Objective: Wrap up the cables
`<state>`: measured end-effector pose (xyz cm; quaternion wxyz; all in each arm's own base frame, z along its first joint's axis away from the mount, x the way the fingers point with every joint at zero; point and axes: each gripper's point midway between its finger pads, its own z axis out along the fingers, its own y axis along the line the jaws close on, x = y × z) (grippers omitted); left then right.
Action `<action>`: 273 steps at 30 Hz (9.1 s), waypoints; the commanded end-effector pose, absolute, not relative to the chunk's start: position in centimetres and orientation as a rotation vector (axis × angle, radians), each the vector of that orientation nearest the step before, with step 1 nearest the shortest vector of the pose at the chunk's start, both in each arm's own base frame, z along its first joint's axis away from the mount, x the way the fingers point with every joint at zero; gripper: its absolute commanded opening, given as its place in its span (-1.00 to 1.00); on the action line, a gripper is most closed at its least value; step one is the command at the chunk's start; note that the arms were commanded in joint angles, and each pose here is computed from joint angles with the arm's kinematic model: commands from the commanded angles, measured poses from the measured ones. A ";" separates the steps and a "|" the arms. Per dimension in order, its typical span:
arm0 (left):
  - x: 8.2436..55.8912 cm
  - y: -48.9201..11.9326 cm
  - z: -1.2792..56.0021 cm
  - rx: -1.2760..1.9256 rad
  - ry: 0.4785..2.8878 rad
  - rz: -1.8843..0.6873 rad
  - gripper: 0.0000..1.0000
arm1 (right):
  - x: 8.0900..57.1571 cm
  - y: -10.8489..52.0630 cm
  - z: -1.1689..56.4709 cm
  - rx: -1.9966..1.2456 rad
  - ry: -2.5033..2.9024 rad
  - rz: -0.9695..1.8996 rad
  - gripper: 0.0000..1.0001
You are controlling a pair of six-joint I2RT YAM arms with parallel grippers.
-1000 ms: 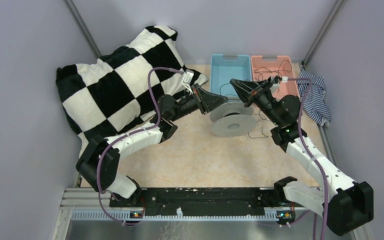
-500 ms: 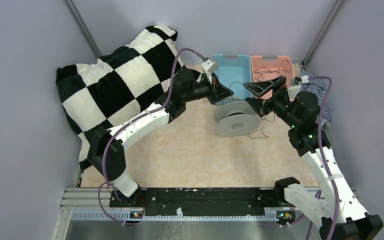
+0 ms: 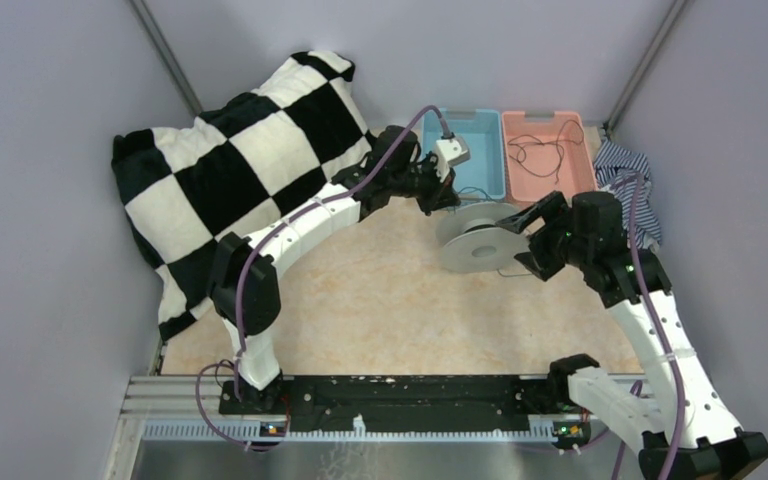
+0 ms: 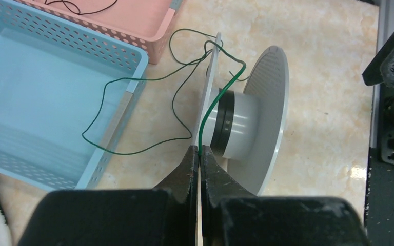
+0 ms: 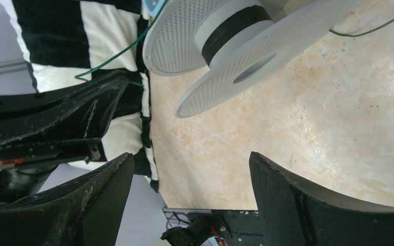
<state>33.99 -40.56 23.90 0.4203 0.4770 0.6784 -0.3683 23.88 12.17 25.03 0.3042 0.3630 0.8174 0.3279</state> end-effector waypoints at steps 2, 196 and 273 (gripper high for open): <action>35.0 -40.5 25.8 1.267 1.579 -0.836 -1.00 | 24.2 12.0 23.4 1.131 2.185 0.836 0.65; 27.5 -37.6 22.5 0.725 1.680 -0.328 -0.49 | 25.3 18.7 22.7 0.710 2.486 0.920 -1.00; 24.4 -21.4 42.6 0.497 1.684 -0.549 -1.00 | 39.8 9.8 11.0 -0.585 2.167 -0.111 0.72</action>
